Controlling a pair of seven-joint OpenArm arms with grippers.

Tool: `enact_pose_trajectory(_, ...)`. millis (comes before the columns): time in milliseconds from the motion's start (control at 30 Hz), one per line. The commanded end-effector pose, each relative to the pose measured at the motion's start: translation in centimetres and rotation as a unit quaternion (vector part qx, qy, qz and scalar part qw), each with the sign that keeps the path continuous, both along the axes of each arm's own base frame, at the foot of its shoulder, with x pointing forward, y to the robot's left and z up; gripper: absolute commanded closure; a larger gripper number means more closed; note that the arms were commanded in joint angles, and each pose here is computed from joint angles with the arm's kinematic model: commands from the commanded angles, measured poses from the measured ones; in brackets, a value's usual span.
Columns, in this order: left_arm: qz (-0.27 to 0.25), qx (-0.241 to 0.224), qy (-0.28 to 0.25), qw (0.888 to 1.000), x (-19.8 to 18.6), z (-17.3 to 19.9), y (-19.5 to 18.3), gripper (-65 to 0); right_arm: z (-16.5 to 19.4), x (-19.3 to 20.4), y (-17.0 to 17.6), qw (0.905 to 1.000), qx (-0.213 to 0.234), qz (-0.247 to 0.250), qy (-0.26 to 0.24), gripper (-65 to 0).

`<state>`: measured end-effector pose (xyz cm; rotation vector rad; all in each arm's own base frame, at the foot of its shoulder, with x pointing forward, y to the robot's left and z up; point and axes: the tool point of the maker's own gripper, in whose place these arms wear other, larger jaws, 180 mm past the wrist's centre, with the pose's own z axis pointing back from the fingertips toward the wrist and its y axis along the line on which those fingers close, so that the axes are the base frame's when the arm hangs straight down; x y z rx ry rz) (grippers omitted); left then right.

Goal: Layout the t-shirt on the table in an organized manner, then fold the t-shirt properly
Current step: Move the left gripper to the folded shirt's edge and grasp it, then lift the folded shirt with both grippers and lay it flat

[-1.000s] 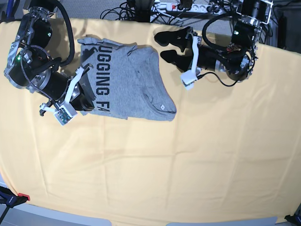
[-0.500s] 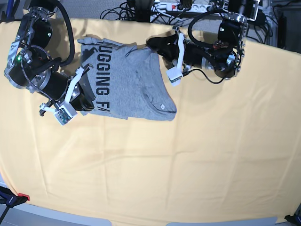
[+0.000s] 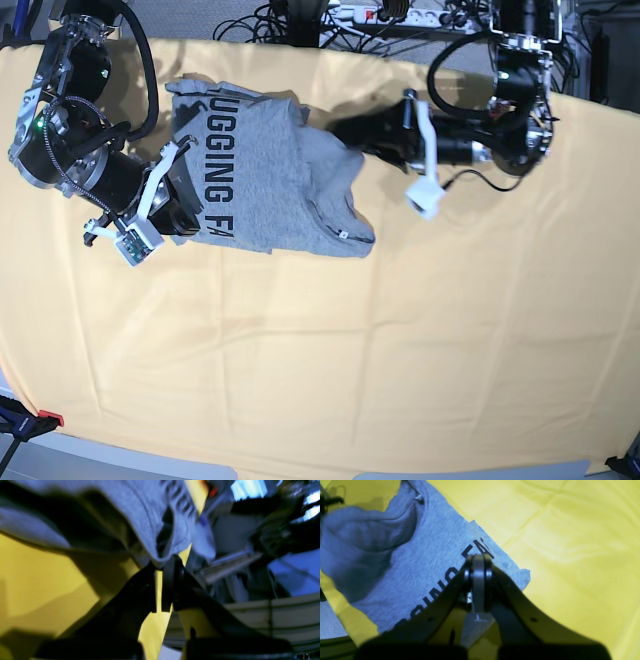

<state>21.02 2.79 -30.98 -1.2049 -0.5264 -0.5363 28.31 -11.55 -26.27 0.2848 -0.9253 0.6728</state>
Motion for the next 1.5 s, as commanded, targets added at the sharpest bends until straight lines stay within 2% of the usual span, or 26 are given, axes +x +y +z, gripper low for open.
enact_pose_trajectory(0,0.01,-0.013,-0.017,1.0,0.8,1.3,0.4,0.0,1.3,0.4,0.2,0.9996,0.009,0.007,-0.026,0.0)
enact_pose_trajectory(133,0.027,-0.011,-0.015,0.999,0.9,1.2,1.4,0.0,1.3,0.4,0.2,0.9996,0.009,0.007,-0.026,0.0)
enact_pose_trajectory(433,0.028,-0.008,0.034,0.999,-2.0,-0.9,1.4,0.0,1.4,0.5,0.2,0.9996,0.009,0.007,-0.026,0.0)
enact_pose_trajectory(667,0.02,0.045,0.02,0.999,-1.4,-1.1,4.4,0.0,1.4,0.5,0.3,0.9995,0.01,0.007,-0.028,0.0)
enact_pose_trajectory(767,0.018,0.051,0.022,0.998,-1.6,-1.2,4.9,0.0,1.5,0.5,0.3,0.9995,0.01,0.007,-0.029,0.0)
enact_pose_trajectory(967,0.018,0.047,0.026,0.998,-1.8,-1.2,4.9,-30.1,1.5,0.6,0.3,0.9995,0.011,0.007,-0.03,0.0)
enact_pose_trajectory(1033,0.016,0.05,0.018,0.998,-1.5,-0.9,5.0,-32.0,1.6,0.6,0.3,0.9994,0.011,0.007,-0.03,0.0)
enact_pose_trajectory(1167,0.001,0.067,-0.035,0.997,-0.4,1.0,5.4,-31.6,1.6,0.7,0.3,0.9994,0.011,0.007,-0.032,0.0)
enact_pose_trajectory(1200,-0.004,0.071,-0.054,0.996,-0.2,1.6,5.5,-29.6,1.6,0.7,0.3,0.9994,0.011,0.007,-0.032,0.0)
enact_pose_trajectory(1233,-0.008,0.075,-0.07,0.995,0.0,2.1,5.6,-24.8,1.6,0.6,0.3,0.9994,0.011,0.007,-0.032,0.0)
enact_pose_trajectory(1267,-0.009,0.076,-0.083,0.994,0.3,2.7,5.5,-16.4,1.7,0.7,0.3,0.9993,0.012,0.007,-0.033,-4.4)
enact_pose_trajectory(1300,-0.011,0.076,-0.093,0.993,0.5,3.1,5.4,-5.0,1.9,0.8,0.3,0.9991,0.013,0.005,-0.04,-6.5)
enact_pose_trajectory(1333,-0.013,0.074,-0.103,0.992,0.6,3.6,5.1,0.0,2.0,1.1,0.1,0.9988,0.011,0.0,-0.049,-5.6)
enact_pose_trajectory(1400,-0.02,0.07,-0.122,0.99,0.5,4.3,4.6,0.0,2.3,1.8,-0.5,0.9976,-0.001,-0.015,-0.067,0.0)
enact_pose_trajectory(1467,-0.026,0.067,-0.136,0.988,0.3,4.9,4.2,0.0,2.7,2.2,-0.9,0.9963,-0.009,-0.021,-0.083,0.0)
